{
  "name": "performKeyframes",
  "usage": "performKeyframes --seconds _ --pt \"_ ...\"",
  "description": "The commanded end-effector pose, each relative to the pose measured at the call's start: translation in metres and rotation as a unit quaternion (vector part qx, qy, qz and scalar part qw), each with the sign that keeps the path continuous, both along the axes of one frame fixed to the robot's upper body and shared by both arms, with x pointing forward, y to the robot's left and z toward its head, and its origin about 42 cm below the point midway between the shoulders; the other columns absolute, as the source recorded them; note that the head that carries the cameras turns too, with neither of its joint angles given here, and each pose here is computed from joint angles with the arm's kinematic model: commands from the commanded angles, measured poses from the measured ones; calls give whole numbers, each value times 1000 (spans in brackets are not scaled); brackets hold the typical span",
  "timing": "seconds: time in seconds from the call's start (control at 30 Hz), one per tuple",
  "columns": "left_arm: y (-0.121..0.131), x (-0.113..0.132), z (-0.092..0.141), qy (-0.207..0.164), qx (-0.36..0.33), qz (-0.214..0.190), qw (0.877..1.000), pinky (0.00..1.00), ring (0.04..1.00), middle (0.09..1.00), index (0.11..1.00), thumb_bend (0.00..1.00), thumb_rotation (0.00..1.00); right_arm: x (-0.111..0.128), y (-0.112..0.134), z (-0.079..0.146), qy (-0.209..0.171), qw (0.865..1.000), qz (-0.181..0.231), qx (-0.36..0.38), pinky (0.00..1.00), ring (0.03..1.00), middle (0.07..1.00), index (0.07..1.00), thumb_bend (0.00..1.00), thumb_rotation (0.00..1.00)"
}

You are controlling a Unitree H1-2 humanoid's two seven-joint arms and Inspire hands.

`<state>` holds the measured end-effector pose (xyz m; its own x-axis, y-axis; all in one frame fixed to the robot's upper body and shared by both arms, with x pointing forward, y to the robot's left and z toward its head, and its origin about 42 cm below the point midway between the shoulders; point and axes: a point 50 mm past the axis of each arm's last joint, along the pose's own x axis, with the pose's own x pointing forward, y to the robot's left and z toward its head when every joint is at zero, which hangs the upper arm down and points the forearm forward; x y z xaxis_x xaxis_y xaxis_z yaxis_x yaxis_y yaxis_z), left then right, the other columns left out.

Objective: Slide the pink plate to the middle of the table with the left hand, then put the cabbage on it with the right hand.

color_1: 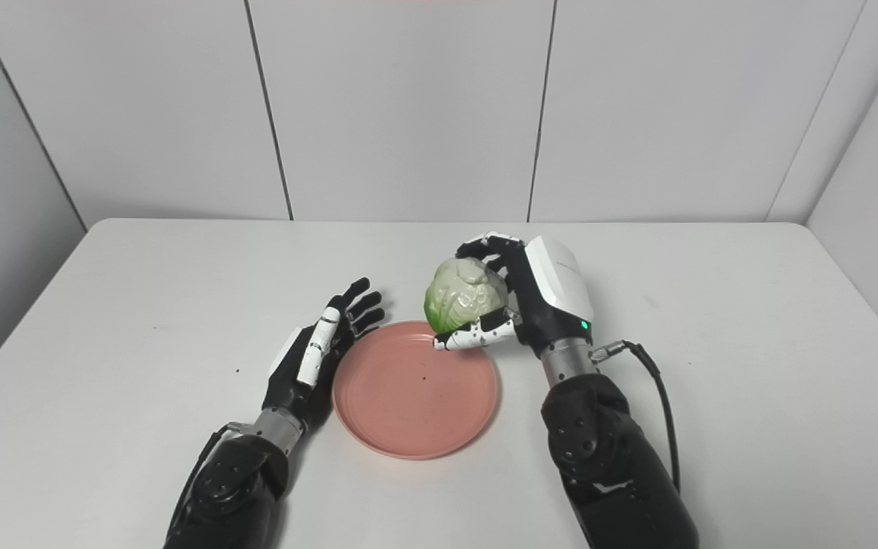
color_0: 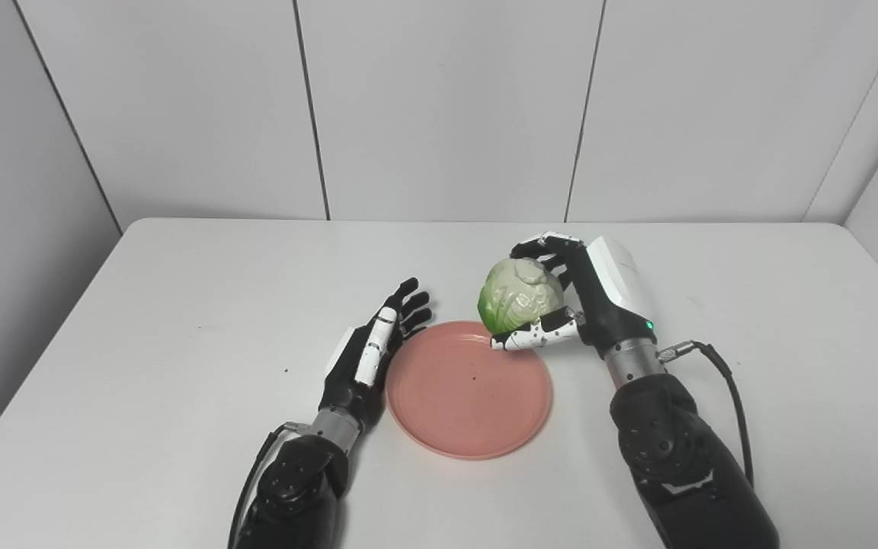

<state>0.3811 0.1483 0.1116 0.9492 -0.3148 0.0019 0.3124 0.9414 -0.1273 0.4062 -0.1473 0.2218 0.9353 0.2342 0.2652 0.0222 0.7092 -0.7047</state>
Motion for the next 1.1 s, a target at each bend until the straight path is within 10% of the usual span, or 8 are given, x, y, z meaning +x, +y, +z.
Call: performKeyframes --seconds 0.0,1.07 --pt "-5 -10 -24 65 8 -1 998 915 924 932 925 462 1000 7 14 27 -54 998 26 -5 363 391 507 528 514 0" --pt "-8 -10 -19 55 4 6 998 892 898 913 896 441 1000 -4 52 -16 9 996 83 -35 303 367 482 551 511 0"
